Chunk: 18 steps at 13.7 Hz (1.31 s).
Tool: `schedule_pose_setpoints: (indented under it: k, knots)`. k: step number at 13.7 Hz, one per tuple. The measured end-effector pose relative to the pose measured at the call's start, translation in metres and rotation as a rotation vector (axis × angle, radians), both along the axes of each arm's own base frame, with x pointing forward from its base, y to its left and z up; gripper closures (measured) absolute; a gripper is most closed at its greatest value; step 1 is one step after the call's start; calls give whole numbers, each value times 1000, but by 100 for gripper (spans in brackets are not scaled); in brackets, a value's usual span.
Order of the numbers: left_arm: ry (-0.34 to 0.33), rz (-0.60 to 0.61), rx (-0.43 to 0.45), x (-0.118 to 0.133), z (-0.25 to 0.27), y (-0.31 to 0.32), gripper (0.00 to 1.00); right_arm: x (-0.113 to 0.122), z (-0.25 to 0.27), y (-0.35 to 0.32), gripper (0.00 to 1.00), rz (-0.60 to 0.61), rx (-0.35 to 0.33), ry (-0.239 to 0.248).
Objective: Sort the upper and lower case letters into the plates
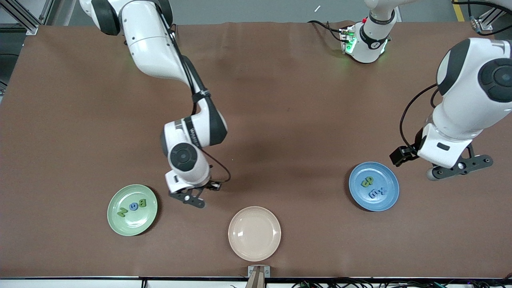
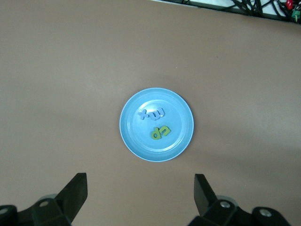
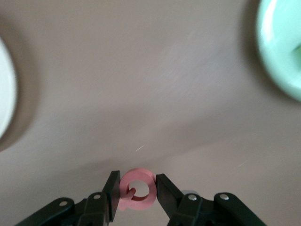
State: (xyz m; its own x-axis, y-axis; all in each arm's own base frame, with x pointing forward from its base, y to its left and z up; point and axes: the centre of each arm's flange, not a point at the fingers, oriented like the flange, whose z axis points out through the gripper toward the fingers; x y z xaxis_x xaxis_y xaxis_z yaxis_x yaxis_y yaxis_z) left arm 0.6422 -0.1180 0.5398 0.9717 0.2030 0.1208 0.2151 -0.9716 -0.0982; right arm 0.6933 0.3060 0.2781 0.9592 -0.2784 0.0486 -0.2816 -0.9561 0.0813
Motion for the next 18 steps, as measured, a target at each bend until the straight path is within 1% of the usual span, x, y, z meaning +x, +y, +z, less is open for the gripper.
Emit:
schedule_pose_setpoints:
  k: [2, 3, 6, 7, 9, 10, 11, 12, 13, 15, 18]
  knots:
    - [4, -2, -16, -3, 11, 10, 0, 14, 9, -37, 62, 114, -58, -3]
    - [7, -7, -19, -5, 14, 15, 0, 19, 11, -57, 62, 166, -82, 3]
    - [23, -15, -10, -9, 21, 22, 0, 40, 1, -135, 62, 299, -118, 39]
    - [27, -18, -8, -11, 24, 22, 0, 48, -3, -166, 62, 334, -124, 35]
    - [38, -23, -12, -17, 30, 20, 0, 60, -9, -214, 62, 362, -137, 13]
    - [40, -24, -17, -20, 34, 19, 0, 64, -12, -225, 62, 367, -143, -2]
    - [41, -25, -19, -23, 38, 18, 0, 66, -14, -229, 56, 374, -150, -19]
    - [43, -25, -19, -25, 41, 17, 0, 68, -17, -227, 56, 380, -153, -32]
    - [46, -25, -17, -26, 42, 17, 0, 69, -19, -224, 51, 386, -155, -45]
    - [50, -26, -21, -27, 42, 16, 0, 70, -20, -220, 32, 393, -157, -65]
    - [53, -26, -37, -28, 43, 13, 0, 72, -10, -219, 0, 396, -156, -86]
